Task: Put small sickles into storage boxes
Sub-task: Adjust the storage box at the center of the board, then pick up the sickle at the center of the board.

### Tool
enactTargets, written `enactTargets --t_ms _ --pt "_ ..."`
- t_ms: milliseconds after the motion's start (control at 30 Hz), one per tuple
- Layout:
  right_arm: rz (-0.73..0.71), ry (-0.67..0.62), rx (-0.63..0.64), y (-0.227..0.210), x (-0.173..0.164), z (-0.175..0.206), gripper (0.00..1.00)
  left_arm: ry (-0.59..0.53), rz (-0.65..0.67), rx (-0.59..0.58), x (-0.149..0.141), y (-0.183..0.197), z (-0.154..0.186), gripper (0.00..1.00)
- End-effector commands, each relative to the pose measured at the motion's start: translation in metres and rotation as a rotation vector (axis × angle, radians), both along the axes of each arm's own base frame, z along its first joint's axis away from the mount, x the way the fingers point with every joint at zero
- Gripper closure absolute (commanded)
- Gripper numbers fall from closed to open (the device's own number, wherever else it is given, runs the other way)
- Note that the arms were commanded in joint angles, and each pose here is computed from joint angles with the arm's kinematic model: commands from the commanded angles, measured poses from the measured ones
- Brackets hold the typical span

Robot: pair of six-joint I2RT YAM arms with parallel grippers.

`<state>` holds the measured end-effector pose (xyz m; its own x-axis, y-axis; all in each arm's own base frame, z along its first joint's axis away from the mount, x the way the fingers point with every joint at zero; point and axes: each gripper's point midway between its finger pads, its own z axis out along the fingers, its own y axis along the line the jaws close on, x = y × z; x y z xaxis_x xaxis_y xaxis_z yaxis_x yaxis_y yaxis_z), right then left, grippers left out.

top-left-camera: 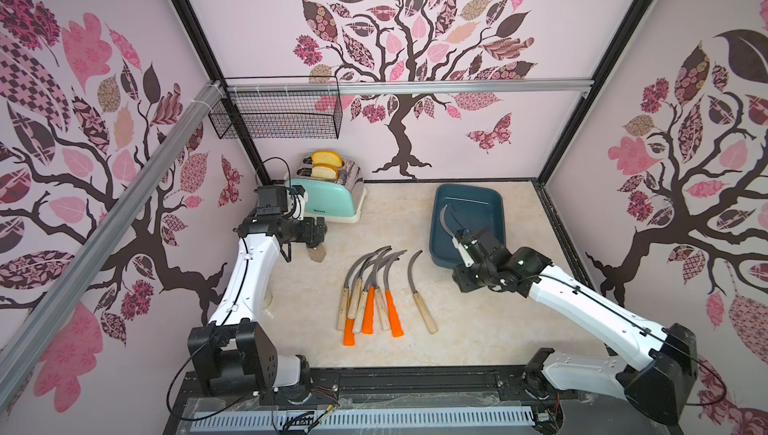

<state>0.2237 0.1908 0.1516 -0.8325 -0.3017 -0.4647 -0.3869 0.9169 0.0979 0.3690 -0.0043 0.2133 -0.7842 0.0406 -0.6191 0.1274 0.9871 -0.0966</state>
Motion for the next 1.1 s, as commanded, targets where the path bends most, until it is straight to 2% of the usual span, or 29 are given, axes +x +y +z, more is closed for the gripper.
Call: enactTargets --t_ms 0,233,533,1067 --pt "0.019 0.083 0.018 0.013 -0.026 -0.020 0.51 -0.022 0.012 0.017 0.003 0.002 0.012 0.02" --pt "0.104 0.155 -0.066 0.037 -0.051 -0.069 0.52 -0.003 0.013 0.020 0.003 0.003 0.006 0.02" --pt "0.146 0.176 0.025 0.074 -0.053 -0.076 0.51 0.004 0.015 0.046 0.000 0.007 0.001 0.02" --pt "0.145 0.185 -0.065 0.089 -0.036 -0.106 0.52 -0.026 0.020 0.038 0.000 0.006 0.011 0.02"
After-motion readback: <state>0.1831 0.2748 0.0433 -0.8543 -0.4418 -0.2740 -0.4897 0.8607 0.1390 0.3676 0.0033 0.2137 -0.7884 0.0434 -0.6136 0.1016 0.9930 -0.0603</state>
